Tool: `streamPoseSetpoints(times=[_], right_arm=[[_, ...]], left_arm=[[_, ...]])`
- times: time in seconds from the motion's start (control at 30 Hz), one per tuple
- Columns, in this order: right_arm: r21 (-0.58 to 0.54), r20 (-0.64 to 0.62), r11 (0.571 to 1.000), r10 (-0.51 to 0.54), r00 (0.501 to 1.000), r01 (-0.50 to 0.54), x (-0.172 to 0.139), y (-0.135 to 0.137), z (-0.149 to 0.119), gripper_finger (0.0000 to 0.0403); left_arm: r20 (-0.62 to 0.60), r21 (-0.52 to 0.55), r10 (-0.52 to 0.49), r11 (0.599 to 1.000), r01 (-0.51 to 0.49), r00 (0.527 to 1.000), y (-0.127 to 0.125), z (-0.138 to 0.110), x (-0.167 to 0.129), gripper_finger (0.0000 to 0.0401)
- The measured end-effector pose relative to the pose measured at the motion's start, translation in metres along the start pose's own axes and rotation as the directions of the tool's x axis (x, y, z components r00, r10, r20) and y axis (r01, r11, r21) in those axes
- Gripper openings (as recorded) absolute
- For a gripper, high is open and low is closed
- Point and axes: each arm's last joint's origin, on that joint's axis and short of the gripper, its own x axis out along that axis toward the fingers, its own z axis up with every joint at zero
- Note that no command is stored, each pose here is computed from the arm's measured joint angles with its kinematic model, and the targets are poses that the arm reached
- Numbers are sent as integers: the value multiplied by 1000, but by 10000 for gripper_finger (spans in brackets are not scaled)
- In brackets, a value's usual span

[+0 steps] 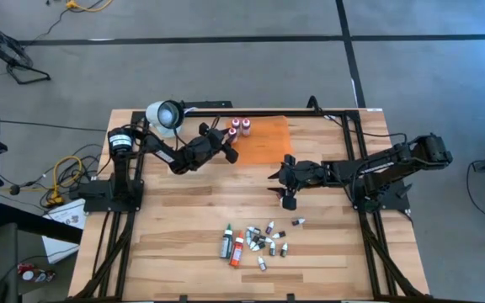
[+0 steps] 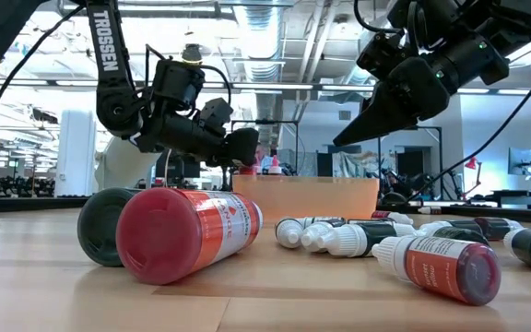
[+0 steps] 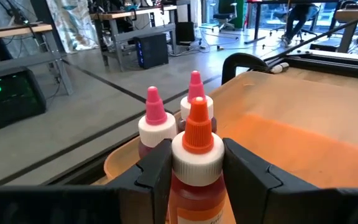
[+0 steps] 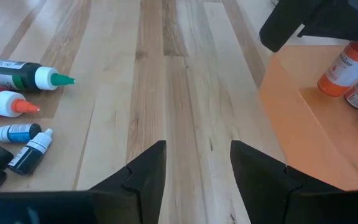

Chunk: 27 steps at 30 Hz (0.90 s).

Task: Pick & Place food coloring
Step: Put the large orange food coloring bottle into the orange bin

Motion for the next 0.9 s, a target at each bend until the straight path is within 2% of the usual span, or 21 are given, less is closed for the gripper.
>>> streamPoseSetpoints(times=[0.5, 0.9], right_arm=[[0, 0, 1000, 0, 1000, 0, 0, 0, 0, 173], [0, 0, 1000, 0, 1000, 0, 0, 0, 0, 173]], left_arm=[[1, 0, 18, 1000, -18, 1000, 9, 0, 4, 114], [-9, 2, -8, 1000, 8, 1000, 13, -1, 6, 114]])
